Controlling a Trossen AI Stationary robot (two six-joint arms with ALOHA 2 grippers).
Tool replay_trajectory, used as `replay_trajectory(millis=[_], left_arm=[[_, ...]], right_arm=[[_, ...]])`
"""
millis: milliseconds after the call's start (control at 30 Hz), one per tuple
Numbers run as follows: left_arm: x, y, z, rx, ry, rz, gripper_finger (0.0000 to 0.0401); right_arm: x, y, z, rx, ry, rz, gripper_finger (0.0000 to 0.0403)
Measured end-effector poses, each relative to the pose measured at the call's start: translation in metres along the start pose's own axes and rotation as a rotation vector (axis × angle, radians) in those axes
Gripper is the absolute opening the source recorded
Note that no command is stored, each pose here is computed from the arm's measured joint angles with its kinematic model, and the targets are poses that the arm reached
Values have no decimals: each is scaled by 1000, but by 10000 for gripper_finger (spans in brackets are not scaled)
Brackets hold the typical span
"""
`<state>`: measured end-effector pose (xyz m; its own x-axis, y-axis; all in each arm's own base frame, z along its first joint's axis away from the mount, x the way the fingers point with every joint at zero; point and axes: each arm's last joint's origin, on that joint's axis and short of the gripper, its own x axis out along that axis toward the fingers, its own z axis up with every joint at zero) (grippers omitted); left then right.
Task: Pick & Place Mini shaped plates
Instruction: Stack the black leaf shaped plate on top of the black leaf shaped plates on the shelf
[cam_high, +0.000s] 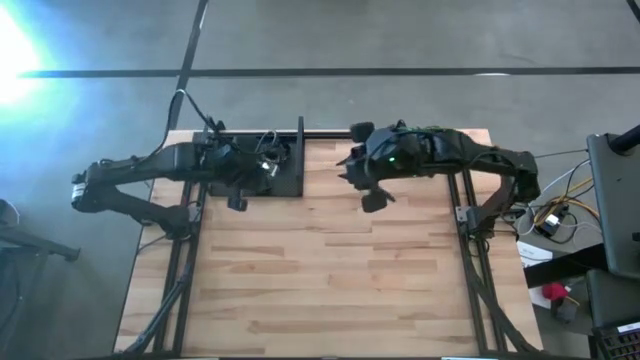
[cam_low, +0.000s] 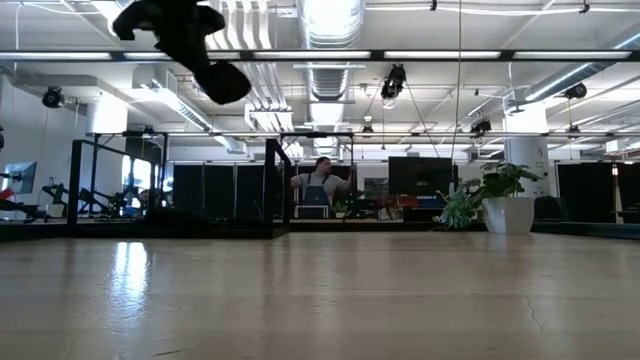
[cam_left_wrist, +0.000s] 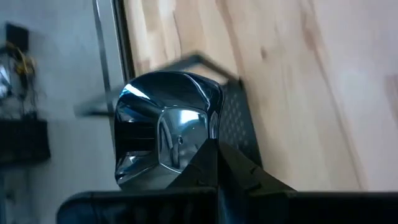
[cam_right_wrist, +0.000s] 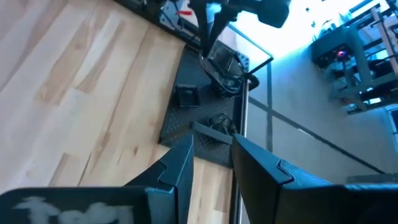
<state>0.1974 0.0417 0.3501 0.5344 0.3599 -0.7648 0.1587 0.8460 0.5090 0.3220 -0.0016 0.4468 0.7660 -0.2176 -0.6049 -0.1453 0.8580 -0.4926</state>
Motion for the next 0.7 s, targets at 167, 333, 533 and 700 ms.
replay_trajectory(millis=[167,333,533,700], left_arm=[[3,8,-10,-17,53,5,0],[13,15,-21,-49,111,13,0],[36,13,-38,-67,169,11,0],[54,12,-50,-74,195,20,0]], right_arm=[[-22,-4,-2,36,-42,-15,109],[-36,-7,-4,50,-66,-28,109],[-48,-7,-10,55,-52,-19,109],[-56,-9,-12,90,-63,-23,109]])
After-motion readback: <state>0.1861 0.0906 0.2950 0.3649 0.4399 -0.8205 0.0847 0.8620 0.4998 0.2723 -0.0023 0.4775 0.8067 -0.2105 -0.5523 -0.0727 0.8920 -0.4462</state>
